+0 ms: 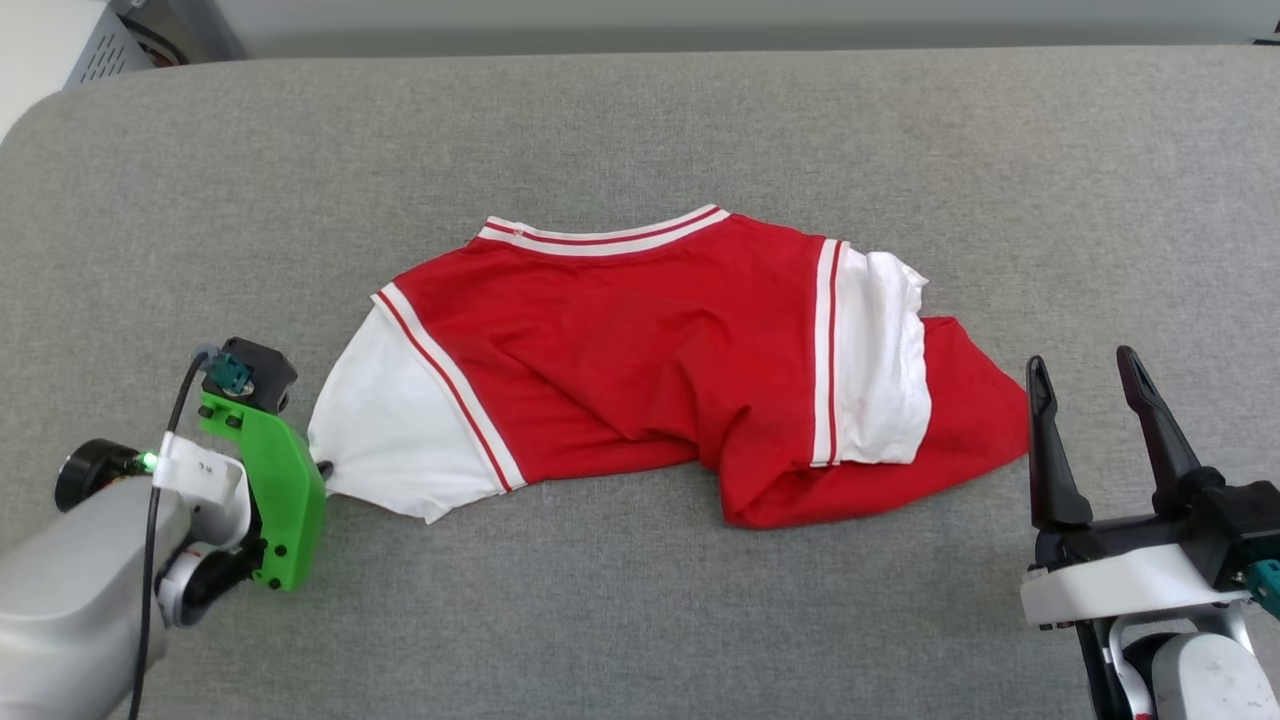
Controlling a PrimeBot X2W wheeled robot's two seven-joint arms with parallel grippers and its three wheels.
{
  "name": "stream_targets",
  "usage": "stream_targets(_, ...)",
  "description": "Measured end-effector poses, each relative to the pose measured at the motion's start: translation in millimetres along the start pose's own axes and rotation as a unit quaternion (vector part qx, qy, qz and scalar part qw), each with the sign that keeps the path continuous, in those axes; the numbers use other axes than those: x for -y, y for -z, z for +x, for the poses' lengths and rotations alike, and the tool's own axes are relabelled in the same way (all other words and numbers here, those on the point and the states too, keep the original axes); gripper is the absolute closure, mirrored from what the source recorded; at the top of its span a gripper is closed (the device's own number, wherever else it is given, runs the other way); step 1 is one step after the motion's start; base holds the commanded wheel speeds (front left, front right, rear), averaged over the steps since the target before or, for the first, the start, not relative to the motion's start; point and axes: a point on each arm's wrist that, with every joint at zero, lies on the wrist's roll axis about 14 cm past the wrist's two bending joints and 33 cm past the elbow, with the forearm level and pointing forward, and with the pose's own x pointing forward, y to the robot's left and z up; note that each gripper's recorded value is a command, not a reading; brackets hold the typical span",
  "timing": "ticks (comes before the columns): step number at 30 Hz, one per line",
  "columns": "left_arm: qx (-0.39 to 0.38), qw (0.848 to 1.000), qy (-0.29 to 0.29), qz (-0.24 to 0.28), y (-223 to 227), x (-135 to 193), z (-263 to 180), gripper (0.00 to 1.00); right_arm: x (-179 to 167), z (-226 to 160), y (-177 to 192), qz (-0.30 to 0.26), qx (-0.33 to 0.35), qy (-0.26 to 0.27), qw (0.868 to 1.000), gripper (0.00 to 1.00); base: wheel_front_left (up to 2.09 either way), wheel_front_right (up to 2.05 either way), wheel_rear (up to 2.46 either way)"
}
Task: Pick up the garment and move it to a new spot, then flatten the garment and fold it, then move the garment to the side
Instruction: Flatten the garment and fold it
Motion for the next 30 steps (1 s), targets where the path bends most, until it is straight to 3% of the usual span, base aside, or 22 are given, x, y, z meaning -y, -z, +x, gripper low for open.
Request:
stream_targets(4, 0.078, 0.997, -0.021, -0.003, -20, 2, -3, 0.0, 4, -4, -7, -0.015, 0.007, 0.004, 1.0, 0.0, 0.0, 0.0, 0.0)
stream_targets(7, 0.182, 0.982, -0.053, 0.004, -52, 0, -16, 0.0, 8, -3, -20, -0.029, 0.024, 0.009, 0.999, 0.0, 0.0, 0.0, 0.0)
stream_targets(12, 0.325, 0.937, -0.125, 0.002, -82, -15, -54, 0.0, 6, 5, -45, -0.063, 0.062, 0.003, 0.996, 0.0, 0.0, 0.0, 0.0)
stream_targets(16, 0.363, 0.917, -0.166, -0.014, -80, -12, -72, 0.0, -2, 23, -74, -0.087, 0.107, -0.024, 0.99, 0.0, 0.0, 0.0, 0.0)
stream_targets(20, 0.435, 0.877, -0.206, -0.018, -101, -11, -109, 0.0, -16, 46, -94, -0.112, 0.141, -0.064, 0.982, 0.0, 0.0, 0.0, 0.0)
stream_targets(22, 0.451, 0.865, -0.22, -0.019, -98, -7, -119, 0.0, -25, 57, -97, -0.124, 0.145, -0.09, 0.977, 0.0, 0.0, 0.0, 0.0)
stream_targets(26, 0.473, 0.847, -0.239, -0.033, -87, 5, -130, 0.0, -41, 85, -87, -0.157, 0.125, -0.152, 0.968, 0.0, 0.0, 0.0, 0.0)
stream_targets(30, 0.493, 0.829, -0.258, -0.048, -83, 9, -141, 0.0, -58, 112, -60, -0.207, 0.033, -0.213, 0.954, 0.0, 0.0, 0.0, 0.0)
